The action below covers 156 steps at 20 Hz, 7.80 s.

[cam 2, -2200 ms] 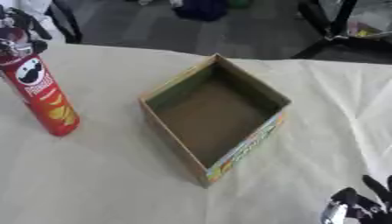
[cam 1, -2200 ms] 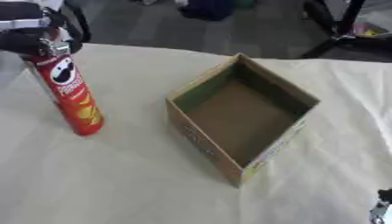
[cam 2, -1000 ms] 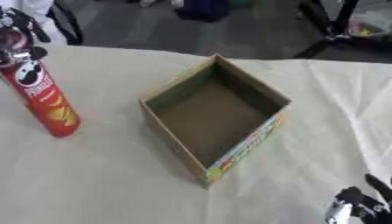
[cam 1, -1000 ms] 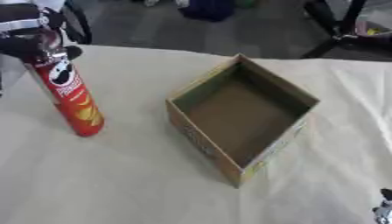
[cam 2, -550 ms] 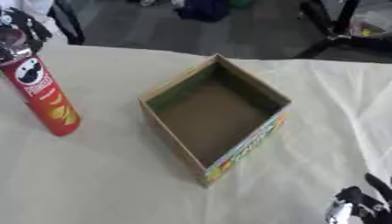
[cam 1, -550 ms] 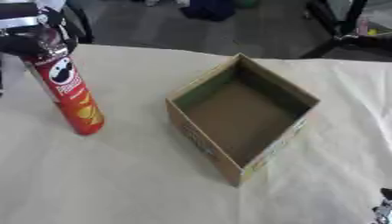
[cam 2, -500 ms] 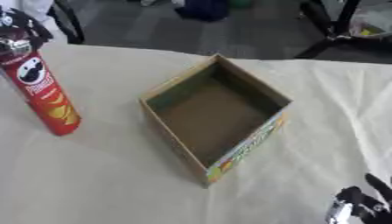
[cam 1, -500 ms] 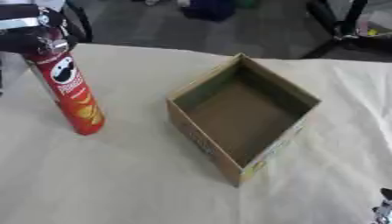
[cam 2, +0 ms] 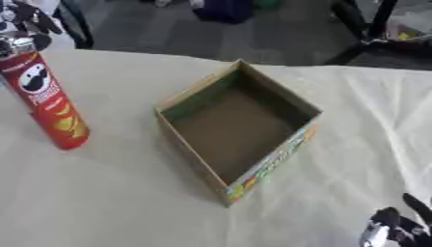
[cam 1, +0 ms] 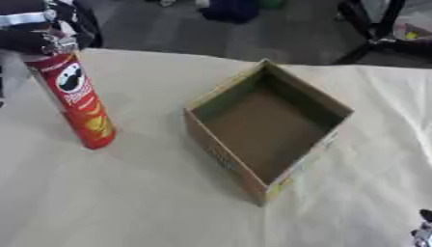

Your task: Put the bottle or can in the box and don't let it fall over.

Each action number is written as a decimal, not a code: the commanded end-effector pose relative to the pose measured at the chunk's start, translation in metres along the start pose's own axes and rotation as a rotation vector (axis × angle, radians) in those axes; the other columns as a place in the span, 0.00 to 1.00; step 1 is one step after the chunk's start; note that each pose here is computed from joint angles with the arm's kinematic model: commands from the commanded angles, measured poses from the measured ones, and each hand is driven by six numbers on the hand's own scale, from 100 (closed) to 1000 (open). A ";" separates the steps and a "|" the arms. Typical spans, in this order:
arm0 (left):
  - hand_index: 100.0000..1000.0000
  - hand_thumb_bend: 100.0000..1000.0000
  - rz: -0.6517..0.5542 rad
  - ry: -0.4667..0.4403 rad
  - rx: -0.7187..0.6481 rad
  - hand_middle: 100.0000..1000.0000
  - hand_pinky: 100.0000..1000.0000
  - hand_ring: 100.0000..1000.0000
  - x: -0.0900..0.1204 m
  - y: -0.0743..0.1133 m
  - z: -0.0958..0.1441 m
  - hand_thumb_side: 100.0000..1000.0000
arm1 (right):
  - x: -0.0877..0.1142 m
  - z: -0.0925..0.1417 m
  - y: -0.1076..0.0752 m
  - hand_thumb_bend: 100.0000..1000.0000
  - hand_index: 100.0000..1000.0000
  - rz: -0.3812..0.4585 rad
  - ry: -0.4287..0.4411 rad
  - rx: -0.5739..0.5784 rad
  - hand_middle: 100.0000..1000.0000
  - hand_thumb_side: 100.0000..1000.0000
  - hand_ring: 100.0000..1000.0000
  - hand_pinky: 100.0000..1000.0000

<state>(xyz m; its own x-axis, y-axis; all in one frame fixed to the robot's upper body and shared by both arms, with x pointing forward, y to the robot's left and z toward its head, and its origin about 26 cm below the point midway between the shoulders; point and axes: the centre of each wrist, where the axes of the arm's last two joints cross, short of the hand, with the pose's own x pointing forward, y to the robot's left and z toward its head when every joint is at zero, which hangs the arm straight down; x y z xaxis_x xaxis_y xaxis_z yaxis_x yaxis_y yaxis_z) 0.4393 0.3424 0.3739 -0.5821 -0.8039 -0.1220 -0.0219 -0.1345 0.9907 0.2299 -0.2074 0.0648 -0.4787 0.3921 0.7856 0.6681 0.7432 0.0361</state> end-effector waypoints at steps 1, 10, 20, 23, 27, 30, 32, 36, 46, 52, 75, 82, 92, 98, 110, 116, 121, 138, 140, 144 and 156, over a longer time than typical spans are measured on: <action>0.85 0.13 -0.220 -0.125 -0.211 0.79 0.66 0.82 -0.006 0.020 0.018 1.00 | 0.002 -0.003 -0.002 0.00 0.95 -0.005 -0.013 -0.006 0.71 0.59 0.52 0.30; 0.83 0.16 -0.258 -0.116 -0.241 0.78 0.65 0.81 -0.010 0.017 0.026 1.00 | 0.002 -0.003 -0.002 0.00 0.95 -0.002 -0.013 -0.007 0.71 0.59 0.52 0.30; 0.82 0.18 -0.267 -0.122 -0.265 0.76 0.61 0.78 -0.012 0.011 0.027 1.00 | 0.002 -0.003 -0.002 0.00 0.95 -0.002 -0.016 -0.005 0.71 0.59 0.53 0.30; 0.82 0.19 -0.273 -0.124 -0.270 0.76 0.60 0.78 -0.012 0.010 0.028 1.00 | 0.002 -0.003 -0.003 0.00 0.95 -0.002 -0.018 -0.004 0.71 0.59 0.53 0.30; 0.82 0.21 -0.280 -0.132 -0.279 0.76 0.57 0.76 -0.013 0.007 0.026 1.00 | 0.002 -0.004 -0.002 0.00 0.95 -0.005 -0.019 -0.004 0.71 0.59 0.53 0.30; 0.82 0.27 -0.286 -0.130 -0.288 0.76 0.54 0.75 -0.013 0.006 0.026 1.00 | 0.002 -0.004 -0.002 0.00 0.95 -0.005 -0.019 -0.005 0.71 0.59 0.53 0.30; 0.82 0.30 -0.290 -0.131 -0.295 0.76 0.52 0.74 -0.014 0.004 0.026 1.00 | 0.002 -0.004 -0.002 0.00 0.95 -0.006 -0.019 -0.005 0.71 0.59 0.53 0.30; 0.83 0.34 -0.298 -0.133 -0.309 0.77 0.51 0.74 -0.016 0.002 0.026 1.00 | 0.002 -0.004 -0.002 0.00 0.95 -0.007 -0.021 -0.006 0.71 0.59 0.53 0.30; 0.82 0.30 -0.295 -0.142 -0.330 0.76 0.50 0.73 -0.020 -0.007 0.028 1.00 | 0.002 -0.004 -0.001 0.00 0.95 -0.010 -0.020 -0.008 0.71 0.59 0.53 0.30; 0.82 0.30 -0.264 -0.161 -0.353 0.74 0.44 0.69 -0.025 -0.020 0.027 1.00 | 0.003 -0.004 0.000 0.00 0.95 -0.012 -0.018 -0.009 0.71 0.59 0.53 0.30; 0.82 0.23 -0.211 -0.233 -0.359 0.73 0.40 0.66 -0.019 -0.042 0.015 1.00 | 0.004 -0.005 0.003 0.00 0.95 -0.025 -0.015 -0.019 0.71 0.59 0.53 0.30; 0.78 0.28 -0.241 -0.235 -0.406 0.69 0.37 0.62 -0.022 -0.051 0.014 0.80 | 0.005 -0.005 0.003 0.00 0.95 -0.028 -0.016 -0.020 0.71 0.59 0.53 0.30; 0.65 0.31 -0.235 -0.218 -0.405 0.55 0.34 0.59 -0.024 -0.049 0.015 0.32 | 0.005 -0.006 0.004 0.00 0.95 -0.033 -0.017 -0.021 0.71 0.59 0.52 0.30; 0.64 0.29 -0.224 -0.209 -0.389 0.53 0.34 0.59 -0.023 -0.045 0.015 0.22 | 0.005 -0.006 0.004 0.00 0.95 -0.036 -0.021 -0.020 0.71 0.60 0.52 0.30; 0.46 0.34 -0.205 -0.236 -0.307 0.40 0.26 0.50 -0.013 -0.030 0.015 0.23 | 0.005 -0.007 0.003 0.00 0.95 -0.040 -0.021 -0.021 0.71 0.60 0.52 0.30; 0.27 0.38 -0.208 -0.277 -0.268 0.15 0.19 0.46 -0.007 -0.024 0.015 0.19 | 0.004 -0.007 0.003 0.00 0.94 -0.045 -0.022 -0.023 0.71 0.60 0.52 0.30; 0.20 0.39 -0.225 -0.308 -0.258 0.06 0.14 0.43 -0.003 -0.022 0.013 0.17 | 0.004 -0.008 0.002 0.00 0.94 -0.048 -0.026 -0.023 0.70 0.60 0.52 0.30; 0.11 0.41 -0.231 -0.345 -0.167 0.00 0.09 0.40 0.007 0.001 0.014 0.18 | 0.001 -0.008 -0.003 0.00 0.94 -0.047 -0.034 -0.019 0.70 0.60 0.52 0.31; 0.11 0.41 -0.233 -0.351 -0.153 0.00 0.08 0.39 0.009 0.006 0.014 0.18 | 0.001 -0.009 -0.003 0.00 0.94 -0.047 -0.036 -0.019 0.70 0.60 0.52 0.31; 0.10 0.41 -0.240 -0.359 -0.140 0.00 0.06 0.38 0.012 0.012 0.013 0.18 | 0.000 -0.010 -0.005 0.00 0.94 -0.046 -0.041 -0.017 0.70 0.61 0.52 0.31; 0.09 0.41 -0.244 -0.447 -0.034 0.00 0.01 0.37 0.033 0.042 0.004 0.17 | -0.003 -0.011 -0.012 0.00 0.94 -0.033 -0.052 -0.010 0.70 0.60 0.52 0.32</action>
<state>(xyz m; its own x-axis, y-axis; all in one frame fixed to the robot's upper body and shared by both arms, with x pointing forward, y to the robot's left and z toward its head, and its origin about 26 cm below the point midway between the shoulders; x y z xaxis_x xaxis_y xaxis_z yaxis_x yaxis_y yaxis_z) 0.4243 0.3138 0.3937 -0.7698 -0.6319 -0.0898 -0.1290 0.0162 0.9915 0.2308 -0.2201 0.0653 -0.5111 0.3930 0.7644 0.6607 0.7485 0.0570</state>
